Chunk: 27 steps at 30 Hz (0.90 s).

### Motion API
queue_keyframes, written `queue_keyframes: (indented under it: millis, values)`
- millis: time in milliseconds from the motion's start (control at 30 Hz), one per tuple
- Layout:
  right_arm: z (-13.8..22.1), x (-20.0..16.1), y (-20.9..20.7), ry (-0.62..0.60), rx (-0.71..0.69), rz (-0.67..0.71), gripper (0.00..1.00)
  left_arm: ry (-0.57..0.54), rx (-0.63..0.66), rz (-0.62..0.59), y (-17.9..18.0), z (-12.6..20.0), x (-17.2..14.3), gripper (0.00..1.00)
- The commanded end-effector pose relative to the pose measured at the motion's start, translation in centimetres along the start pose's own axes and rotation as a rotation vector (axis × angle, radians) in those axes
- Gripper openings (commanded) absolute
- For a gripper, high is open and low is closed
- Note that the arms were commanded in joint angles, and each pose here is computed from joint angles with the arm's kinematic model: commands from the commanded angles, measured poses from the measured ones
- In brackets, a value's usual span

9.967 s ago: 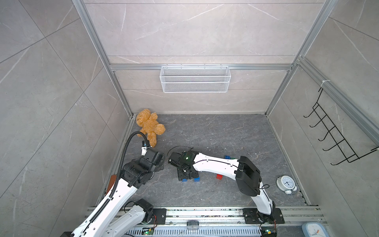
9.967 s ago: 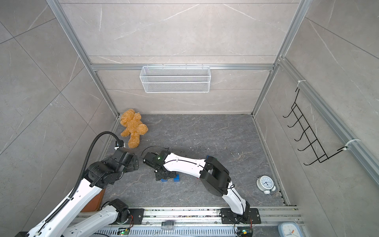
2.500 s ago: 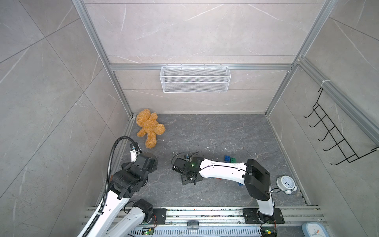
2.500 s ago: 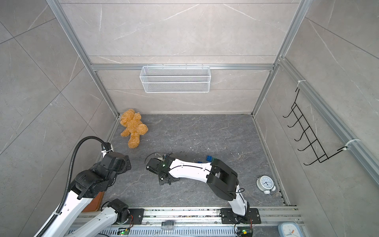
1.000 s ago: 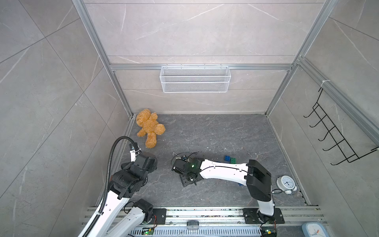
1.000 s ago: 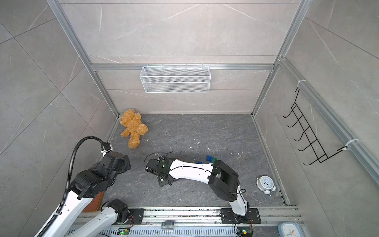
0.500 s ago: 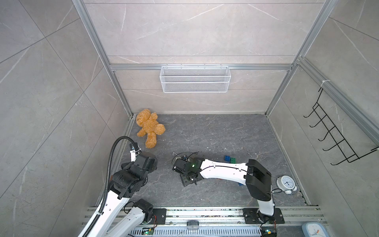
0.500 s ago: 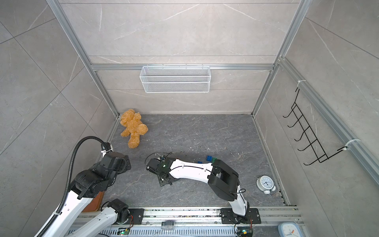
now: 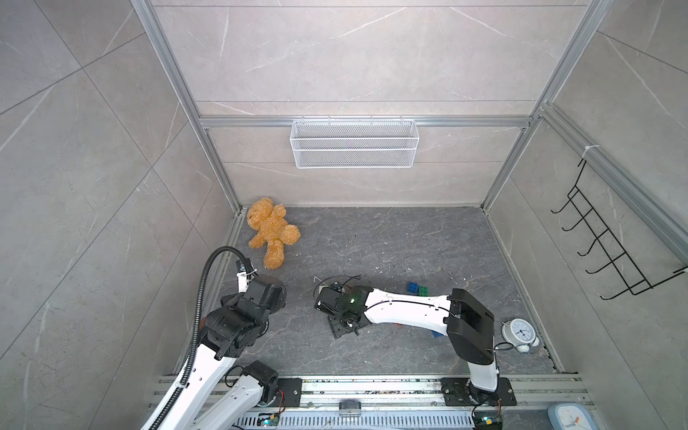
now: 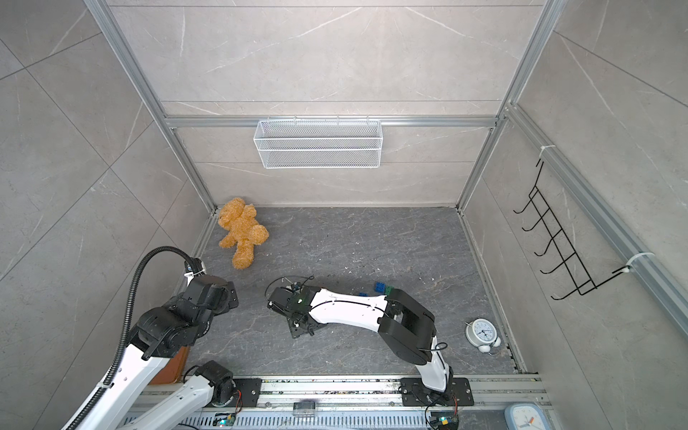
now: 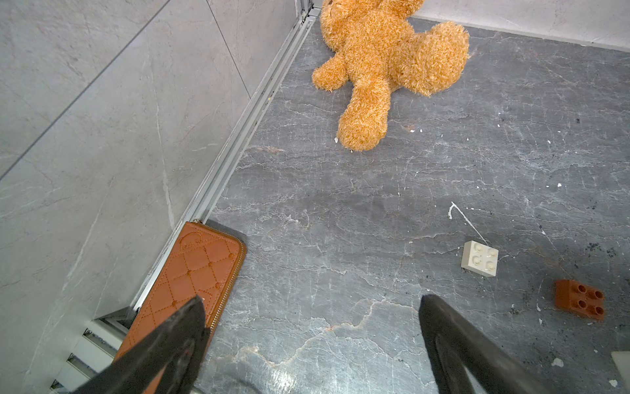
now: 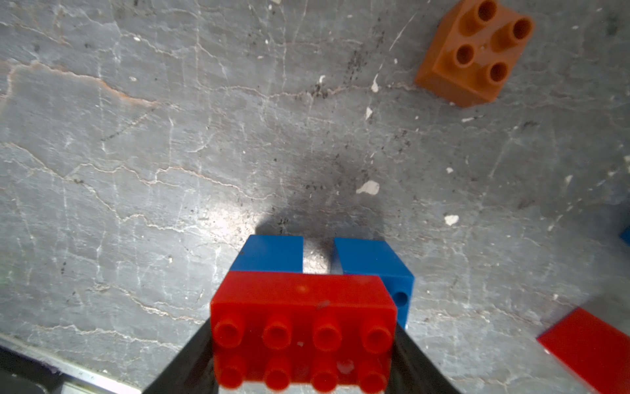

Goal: Assemble the letter h with lego
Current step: Assemble the lego brick with the lego brick.

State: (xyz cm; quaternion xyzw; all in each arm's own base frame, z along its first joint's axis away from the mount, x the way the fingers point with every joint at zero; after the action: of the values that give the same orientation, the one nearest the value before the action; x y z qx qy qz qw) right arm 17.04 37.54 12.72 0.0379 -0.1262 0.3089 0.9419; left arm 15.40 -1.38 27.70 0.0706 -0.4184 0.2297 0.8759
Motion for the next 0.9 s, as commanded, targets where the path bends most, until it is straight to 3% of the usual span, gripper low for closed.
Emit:
queue_keyframes:
  millis: [0,867]
  values:
    - [-1.0,-1.0,-0.3,0.038,0.01,0.012,0.0,-0.008,-0.009,-0.001,-0.3,-0.1,0.3,0.99]
    - [-2.3,-1.6,-1.4,0.106,-0.076,0.014,0.0,-0.007,-0.014,0.002,-0.3,-0.1,0.4,0.99]
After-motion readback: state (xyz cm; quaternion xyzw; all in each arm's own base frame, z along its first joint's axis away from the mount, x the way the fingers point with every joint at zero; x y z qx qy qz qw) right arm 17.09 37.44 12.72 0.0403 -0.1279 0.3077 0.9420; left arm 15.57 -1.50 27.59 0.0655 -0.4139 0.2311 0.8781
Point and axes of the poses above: each gripper's point midway between its finger pads, its own z axis back along the fingers, its own y axis along the line the jaws close on, x = y × z, the point moved 7 cm from there along z, back along the fingers, and after that the axes turned 12 degrees about z, right-handed, at the moved point
